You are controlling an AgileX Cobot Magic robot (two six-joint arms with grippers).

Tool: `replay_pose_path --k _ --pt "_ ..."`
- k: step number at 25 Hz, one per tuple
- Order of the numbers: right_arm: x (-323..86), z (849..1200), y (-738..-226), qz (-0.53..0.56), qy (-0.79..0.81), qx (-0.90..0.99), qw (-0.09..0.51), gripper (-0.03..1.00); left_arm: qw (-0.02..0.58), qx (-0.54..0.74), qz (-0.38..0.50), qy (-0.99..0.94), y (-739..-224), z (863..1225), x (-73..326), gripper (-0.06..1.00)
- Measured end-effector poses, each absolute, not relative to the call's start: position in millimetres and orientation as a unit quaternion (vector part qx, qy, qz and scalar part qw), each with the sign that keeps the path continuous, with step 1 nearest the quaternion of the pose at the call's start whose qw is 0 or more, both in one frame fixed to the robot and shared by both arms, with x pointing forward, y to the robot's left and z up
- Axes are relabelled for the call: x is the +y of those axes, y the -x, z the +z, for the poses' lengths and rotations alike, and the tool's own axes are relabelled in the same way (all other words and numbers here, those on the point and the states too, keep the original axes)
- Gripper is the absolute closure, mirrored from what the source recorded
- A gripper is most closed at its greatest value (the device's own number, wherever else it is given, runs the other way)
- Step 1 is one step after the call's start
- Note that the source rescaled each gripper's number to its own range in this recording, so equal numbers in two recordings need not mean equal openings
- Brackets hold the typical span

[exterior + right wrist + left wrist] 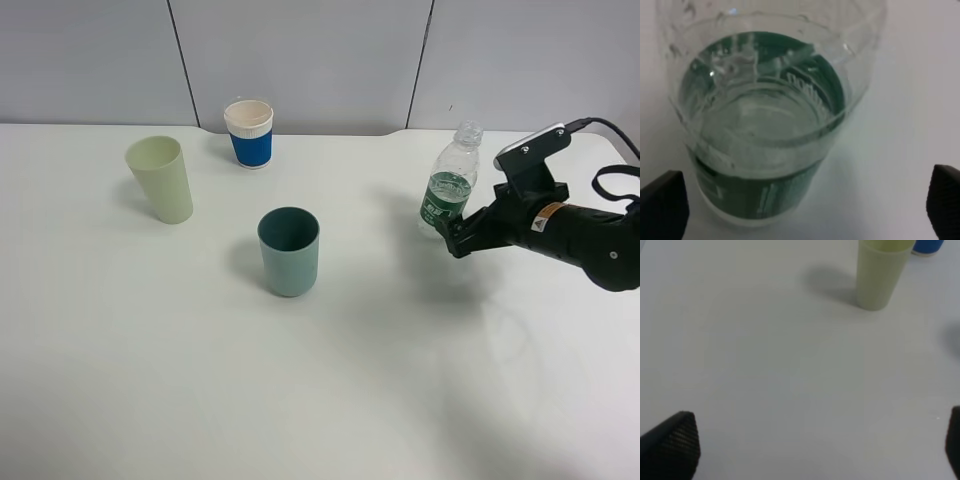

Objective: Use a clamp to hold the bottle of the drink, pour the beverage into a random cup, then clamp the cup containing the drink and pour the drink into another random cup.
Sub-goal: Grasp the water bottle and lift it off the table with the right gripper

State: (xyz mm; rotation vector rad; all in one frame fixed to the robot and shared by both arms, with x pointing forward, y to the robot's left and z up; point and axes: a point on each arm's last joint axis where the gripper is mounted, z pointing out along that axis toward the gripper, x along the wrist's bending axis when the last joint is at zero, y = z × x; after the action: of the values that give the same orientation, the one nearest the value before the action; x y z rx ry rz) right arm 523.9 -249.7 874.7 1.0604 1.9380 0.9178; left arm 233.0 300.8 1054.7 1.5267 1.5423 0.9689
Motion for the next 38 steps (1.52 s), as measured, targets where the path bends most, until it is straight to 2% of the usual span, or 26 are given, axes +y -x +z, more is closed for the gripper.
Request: replay_pose_path --k 7,23,34,35,36,37,38 --pt "-245 862 -528 0.406 -0.386 0.730 0.391 0.10 0.373 0.602 0.378 -0.596 -233 1055 301 -0.06" --pt "-237 849 -529 0.446 -0.350 0.727 0.387 0.16 0.373 0.602 0.378 -0.596 -233 1055 301 -0.06" --pt "-232 855 -540 0.475 -0.343 0.714 0.384 0.18 0.373 0.602 0.378 -0.596 -233 1055 301 -0.06" --pt "-232 855 -540 0.475 -0.343 0.714 0.384 0.21 0.373 0.602 0.378 -0.596 -233 1055 301 -0.06" --pt "-232 855 -540 0.474 -0.344 0.714 0.383 0.30 0.373 0.602 0.378 -0.596 -233 1055 301 -0.06" --pt "-232 854 -540 0.471 -0.345 0.717 0.381 0.43 0.373 0.602 0.378 -0.596 -233 1055 301 -0.06" --pt "-232 853 -540 0.466 -0.348 0.721 0.377 0.65 0.373 0.602 0.378 -0.596 -233 1055 301 -0.06"
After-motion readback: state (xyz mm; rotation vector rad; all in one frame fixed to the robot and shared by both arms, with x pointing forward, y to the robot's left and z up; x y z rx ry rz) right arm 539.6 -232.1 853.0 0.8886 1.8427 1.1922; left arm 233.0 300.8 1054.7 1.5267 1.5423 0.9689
